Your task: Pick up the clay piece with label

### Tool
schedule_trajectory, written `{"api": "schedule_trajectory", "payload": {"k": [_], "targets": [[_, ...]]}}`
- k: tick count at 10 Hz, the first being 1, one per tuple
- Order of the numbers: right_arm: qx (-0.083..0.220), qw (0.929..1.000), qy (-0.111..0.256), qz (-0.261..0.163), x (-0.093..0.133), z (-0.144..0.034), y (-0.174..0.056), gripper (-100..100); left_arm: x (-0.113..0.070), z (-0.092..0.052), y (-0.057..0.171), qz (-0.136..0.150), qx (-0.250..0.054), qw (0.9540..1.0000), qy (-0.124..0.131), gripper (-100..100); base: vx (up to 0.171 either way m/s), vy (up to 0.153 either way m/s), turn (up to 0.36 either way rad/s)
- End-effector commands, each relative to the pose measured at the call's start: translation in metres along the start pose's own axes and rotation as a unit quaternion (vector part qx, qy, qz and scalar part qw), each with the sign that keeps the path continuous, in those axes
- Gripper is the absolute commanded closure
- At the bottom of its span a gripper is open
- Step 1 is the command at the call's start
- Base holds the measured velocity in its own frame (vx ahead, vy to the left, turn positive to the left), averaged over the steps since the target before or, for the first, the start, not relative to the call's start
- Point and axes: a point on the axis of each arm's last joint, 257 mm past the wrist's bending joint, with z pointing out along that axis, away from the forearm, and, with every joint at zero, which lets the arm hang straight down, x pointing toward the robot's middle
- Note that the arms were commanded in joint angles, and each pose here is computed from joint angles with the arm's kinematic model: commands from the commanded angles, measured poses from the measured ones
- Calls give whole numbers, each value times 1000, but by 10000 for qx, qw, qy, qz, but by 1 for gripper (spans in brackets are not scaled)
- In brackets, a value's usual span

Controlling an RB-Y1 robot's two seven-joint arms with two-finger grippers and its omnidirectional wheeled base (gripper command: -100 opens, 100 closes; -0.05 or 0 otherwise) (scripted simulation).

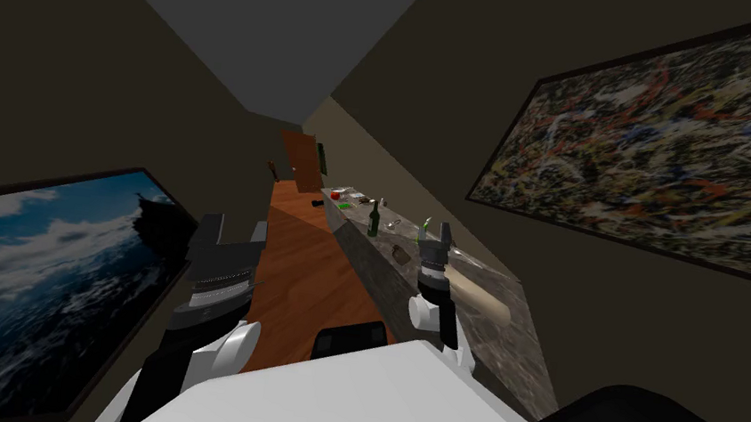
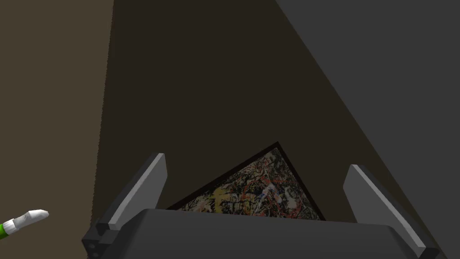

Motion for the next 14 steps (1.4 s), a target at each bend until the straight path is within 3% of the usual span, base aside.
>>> {"api": "schedule_trajectory", "payload": {"k": [1, 6, 9, 14], "targets": [[120, 9999, 118, -24, -2, -1, -6, -100, 0, 0, 0, 0, 0, 10000, 0, 0, 20, 10, 13], [981, 9945, 356, 34, -28, -10, -46, -100, 0, 0, 0, 0, 0, 10000, 0, 0, 100, 56, 23], [1328, 9905, 337, 74, -38, -14, -62, -100, 0, 0, 0, 0, 0, 10000, 0, 0, 88, 51, 9], [2104, 9771, 165, 272, -74, -28, -94, -100, 0, 0, 0, 0, 0, 10000, 0, 0, 89, 50, 17]]}}
